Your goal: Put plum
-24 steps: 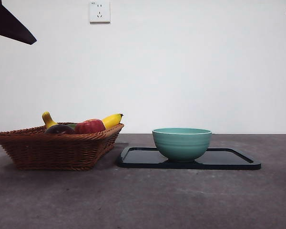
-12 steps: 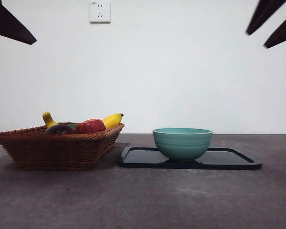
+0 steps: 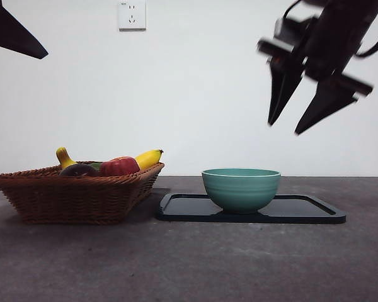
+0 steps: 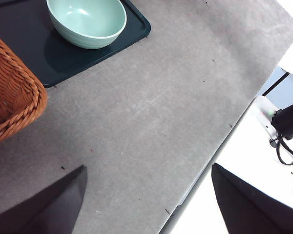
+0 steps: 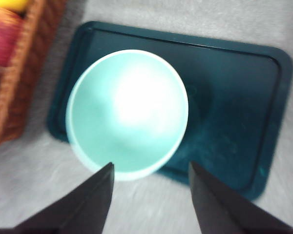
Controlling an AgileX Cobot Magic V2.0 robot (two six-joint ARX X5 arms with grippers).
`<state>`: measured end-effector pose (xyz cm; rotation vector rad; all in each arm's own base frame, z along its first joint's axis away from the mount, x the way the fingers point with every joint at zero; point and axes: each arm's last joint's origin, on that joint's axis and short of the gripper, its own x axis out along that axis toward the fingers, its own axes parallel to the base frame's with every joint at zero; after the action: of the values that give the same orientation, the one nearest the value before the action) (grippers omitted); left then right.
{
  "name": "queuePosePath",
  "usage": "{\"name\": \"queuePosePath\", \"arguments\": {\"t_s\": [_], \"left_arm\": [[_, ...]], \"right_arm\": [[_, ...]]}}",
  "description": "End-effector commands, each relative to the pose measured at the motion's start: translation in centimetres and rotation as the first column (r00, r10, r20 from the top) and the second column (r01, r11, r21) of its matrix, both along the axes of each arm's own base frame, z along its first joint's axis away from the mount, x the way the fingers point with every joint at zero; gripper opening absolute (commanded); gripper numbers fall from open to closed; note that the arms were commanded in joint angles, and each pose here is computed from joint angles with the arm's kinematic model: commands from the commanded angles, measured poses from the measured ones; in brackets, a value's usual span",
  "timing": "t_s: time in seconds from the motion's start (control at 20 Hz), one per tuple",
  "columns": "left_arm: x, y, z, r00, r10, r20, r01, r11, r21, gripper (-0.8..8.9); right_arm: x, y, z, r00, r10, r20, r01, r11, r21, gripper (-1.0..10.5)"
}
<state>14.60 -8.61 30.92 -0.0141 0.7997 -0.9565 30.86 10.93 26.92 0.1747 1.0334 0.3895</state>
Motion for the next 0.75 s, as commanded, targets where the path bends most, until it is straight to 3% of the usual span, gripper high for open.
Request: {"name": "queuePosePath", "arguments": {"t_s": [0.05, 0.4, 0.75], "left_arm": [[0.1, -0.1, 0.4, 1.0, -0.012, 0.012, 0.012, 1.0, -0.007, 4.03], [0.1, -0.1, 0.4, 1.0, -0.012, 0.013, 0.012, 1.0, -0.007, 4.03], [0.1, -0.1, 0.4, 1.0, -0.012, 0.013, 0.012, 1.0, -0.007, 4.03]], "right_arm": [[1.8, 0.7, -1.3, 1.0, 0.015, -0.003, -0.015, 1.0, -0.014, 2.4], [4.4, 1.6, -5.9, 0.999, 0.0, -0.04, -0.002, 0.999, -0.052, 2.3], [5.1, 1.6, -6.4, 1.0, -0.026, 0.005, 0.026, 0.996, -0.08, 0.1]]}}
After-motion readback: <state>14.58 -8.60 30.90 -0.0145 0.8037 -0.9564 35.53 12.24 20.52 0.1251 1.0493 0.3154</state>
